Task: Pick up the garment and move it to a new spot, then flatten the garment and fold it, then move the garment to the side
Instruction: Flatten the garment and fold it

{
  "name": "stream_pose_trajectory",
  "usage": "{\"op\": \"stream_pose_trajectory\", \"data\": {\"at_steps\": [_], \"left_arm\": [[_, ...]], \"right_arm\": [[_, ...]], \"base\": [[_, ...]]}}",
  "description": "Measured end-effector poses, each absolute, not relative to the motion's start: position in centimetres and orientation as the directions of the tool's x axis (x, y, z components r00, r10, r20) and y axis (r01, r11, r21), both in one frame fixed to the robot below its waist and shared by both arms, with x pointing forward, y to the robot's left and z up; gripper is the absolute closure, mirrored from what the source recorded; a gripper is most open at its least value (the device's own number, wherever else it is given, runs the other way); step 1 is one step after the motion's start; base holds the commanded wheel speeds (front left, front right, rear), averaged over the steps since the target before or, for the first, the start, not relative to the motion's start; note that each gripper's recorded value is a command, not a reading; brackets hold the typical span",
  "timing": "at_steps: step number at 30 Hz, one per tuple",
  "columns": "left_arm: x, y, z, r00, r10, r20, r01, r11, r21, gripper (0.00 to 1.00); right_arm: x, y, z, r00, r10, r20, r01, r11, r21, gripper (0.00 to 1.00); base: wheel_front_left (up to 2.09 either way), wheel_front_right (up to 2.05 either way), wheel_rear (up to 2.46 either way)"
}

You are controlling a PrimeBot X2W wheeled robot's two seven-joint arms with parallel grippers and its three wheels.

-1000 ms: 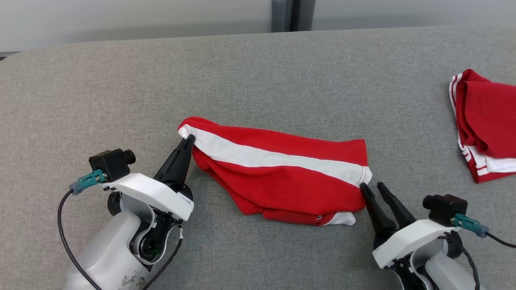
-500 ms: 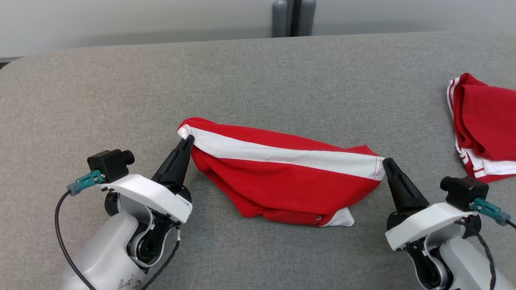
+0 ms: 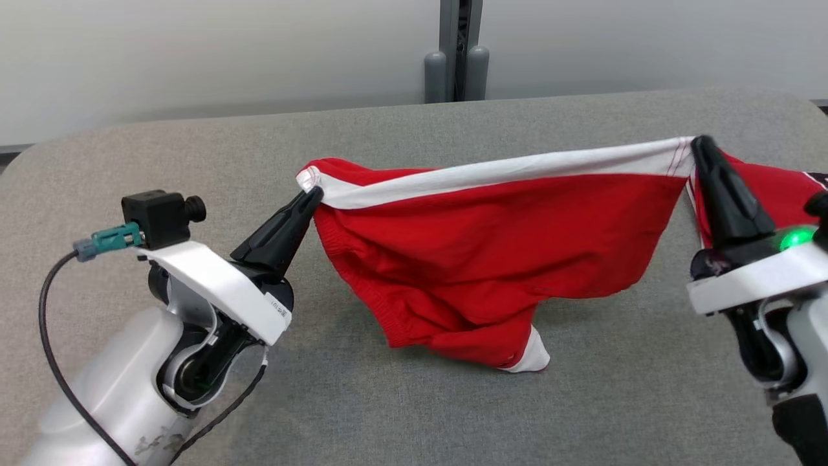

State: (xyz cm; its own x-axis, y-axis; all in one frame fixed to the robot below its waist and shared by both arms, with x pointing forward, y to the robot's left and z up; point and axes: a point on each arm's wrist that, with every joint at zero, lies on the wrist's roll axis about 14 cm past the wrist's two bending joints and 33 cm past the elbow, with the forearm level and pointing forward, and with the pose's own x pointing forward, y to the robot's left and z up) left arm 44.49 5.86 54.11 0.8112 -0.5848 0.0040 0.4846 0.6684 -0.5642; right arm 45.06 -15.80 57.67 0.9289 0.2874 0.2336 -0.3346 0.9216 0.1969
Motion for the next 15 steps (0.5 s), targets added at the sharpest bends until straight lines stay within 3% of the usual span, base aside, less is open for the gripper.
{"op": "stream_pose_trajectory", "data": {"at_steps": [8,15], "left_arm": [[41.4,4.7,61.3,0.686,-0.723,0.077,0.64,0.55,-0.536,1.0],[39.9,5.6,66.0,0.653,-0.741,0.155,0.69,0.499,-0.524,1.0]], "right_arm": [[45.1,-18.2,65.3,0.879,0.276,0.389,-0.317,0.948,0.043,1.0],[44.8,-19.5,68.6,0.86,0.258,0.441,-0.286,0.958,-0.004,1.0]], "base": [[0.0,0.0,0.0],[0.0,0.0,0.0]]}}
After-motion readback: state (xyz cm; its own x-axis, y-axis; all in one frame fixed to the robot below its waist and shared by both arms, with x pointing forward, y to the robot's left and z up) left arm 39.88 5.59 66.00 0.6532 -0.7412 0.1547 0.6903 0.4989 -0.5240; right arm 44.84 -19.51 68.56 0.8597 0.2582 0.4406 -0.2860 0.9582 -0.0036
